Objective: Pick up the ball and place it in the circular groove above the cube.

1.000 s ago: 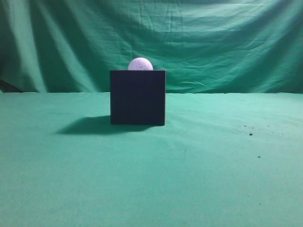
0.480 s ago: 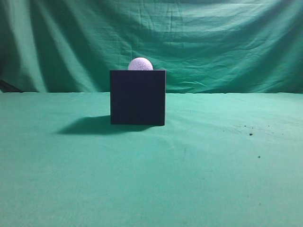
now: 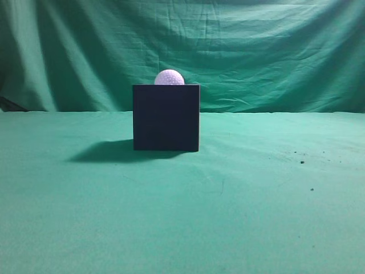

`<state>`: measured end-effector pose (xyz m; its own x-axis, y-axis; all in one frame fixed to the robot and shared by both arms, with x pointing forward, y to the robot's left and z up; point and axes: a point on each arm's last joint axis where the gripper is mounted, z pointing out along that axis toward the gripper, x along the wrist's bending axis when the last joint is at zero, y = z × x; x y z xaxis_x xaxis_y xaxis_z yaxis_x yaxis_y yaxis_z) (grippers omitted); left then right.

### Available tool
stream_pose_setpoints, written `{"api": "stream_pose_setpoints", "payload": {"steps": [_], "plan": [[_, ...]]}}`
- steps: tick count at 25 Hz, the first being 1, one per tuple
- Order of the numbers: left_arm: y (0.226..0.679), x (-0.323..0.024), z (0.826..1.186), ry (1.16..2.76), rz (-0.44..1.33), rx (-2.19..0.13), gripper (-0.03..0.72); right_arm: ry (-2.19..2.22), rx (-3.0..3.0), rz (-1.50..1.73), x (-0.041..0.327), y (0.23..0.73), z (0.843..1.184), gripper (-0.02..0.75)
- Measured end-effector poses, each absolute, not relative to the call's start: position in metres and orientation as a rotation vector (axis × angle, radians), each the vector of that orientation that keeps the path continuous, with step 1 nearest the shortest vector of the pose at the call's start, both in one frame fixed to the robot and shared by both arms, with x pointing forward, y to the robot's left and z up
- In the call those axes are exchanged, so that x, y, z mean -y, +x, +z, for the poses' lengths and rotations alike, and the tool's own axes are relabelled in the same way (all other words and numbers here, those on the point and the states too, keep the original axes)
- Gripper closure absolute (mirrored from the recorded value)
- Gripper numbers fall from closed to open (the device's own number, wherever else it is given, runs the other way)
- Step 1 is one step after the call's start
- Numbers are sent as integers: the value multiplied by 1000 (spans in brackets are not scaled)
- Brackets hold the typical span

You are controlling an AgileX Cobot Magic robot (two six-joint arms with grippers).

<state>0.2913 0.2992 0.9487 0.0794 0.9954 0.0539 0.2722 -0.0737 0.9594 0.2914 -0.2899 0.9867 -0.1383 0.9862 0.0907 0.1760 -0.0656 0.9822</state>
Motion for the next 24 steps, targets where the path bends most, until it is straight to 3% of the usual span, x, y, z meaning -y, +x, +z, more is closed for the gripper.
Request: {"api": "stream_pose_setpoints", "payload": {"steps": [5, 14, 15, 24], "plan": [[291, -299, 949, 1494, 1058, -1324, 688, 1427, -1385, 1237, 293, 293, 954, 738], [291, -299, 949, 1494, 1058, -1324, 688, 1471, -1473, 1160, 292, 290, 945, 738], [291, -299, 949, 1494, 1058, -1324, 688, 1474, -1472, 1164, 292, 290, 945, 689], [291, -299, 949, 1494, 1058, -1324, 688, 1480, -1470, 1172, 292, 290, 945, 689]]}}
